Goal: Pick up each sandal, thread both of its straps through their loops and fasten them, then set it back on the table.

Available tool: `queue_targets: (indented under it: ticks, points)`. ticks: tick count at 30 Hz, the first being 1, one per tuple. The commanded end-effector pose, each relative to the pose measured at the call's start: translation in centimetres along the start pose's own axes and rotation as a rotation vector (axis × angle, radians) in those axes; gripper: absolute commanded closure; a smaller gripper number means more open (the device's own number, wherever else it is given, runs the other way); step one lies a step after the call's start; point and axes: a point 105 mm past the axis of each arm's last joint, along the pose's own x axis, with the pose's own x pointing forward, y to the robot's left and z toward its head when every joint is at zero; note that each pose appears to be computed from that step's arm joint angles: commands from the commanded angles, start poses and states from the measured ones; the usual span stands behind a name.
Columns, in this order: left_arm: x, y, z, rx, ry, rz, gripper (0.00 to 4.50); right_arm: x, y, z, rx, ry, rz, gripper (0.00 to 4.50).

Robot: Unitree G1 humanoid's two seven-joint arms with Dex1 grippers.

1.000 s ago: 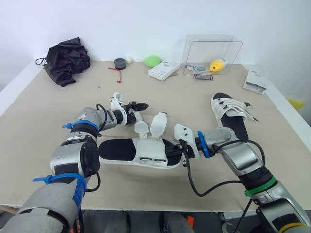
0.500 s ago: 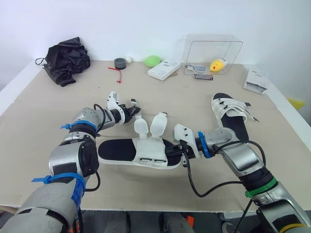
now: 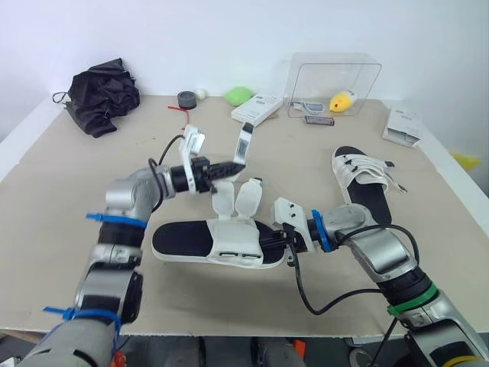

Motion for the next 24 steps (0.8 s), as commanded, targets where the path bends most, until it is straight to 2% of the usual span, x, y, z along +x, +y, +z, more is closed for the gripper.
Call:
queue_targets:
  ticks: [1, 4, 5, 12, 19, 22, 24]
  points:
    - [-0.8, -3.5, 0.6, 0.326, 0.01, -0.168, 4.46, 0.9, 1.4, -3.3, 0.115, 0.088, 0.054, 4.5]
    - [-1.6, -7.0, -0.9, 0.644, 0.045, -0.358, 4.46, 0.9, 1.8, -3.5, 0.121, 0.088, 0.067, 4.5]
    - [-1.6, -7.6, -1.0, 0.704, 0.046, -0.394, 4.46, 0.9, 1.8, -3.5, 0.121, 0.09, 0.068, 4.5]
    - [-2.4, -8.6, -1.3, 1.159, 0.011, -0.516, 4.46, 1.1, 2.0, -3.5, 0.116, 0.093, 0.077, 4.5]
    - [-4.9, -9.2, -2.8, 1.378, 0.033, -0.632, 4.46, 1.0, 2.2, -3.6, 0.114, 0.1, 0.086, 4.5]
    - [-4.9, -9.3, -2.6, 1.377, 0.004, -0.645, 4.46, 1.0, 2.1, -3.7, 0.112, 0.103, 0.087, 4.5]
    - [-4.9, -9.1, -2.5, 1.368, -0.001, -0.637, 3.88, 1.1, 2.0, -3.6, 0.11, 0.102, 0.088, 4.5]
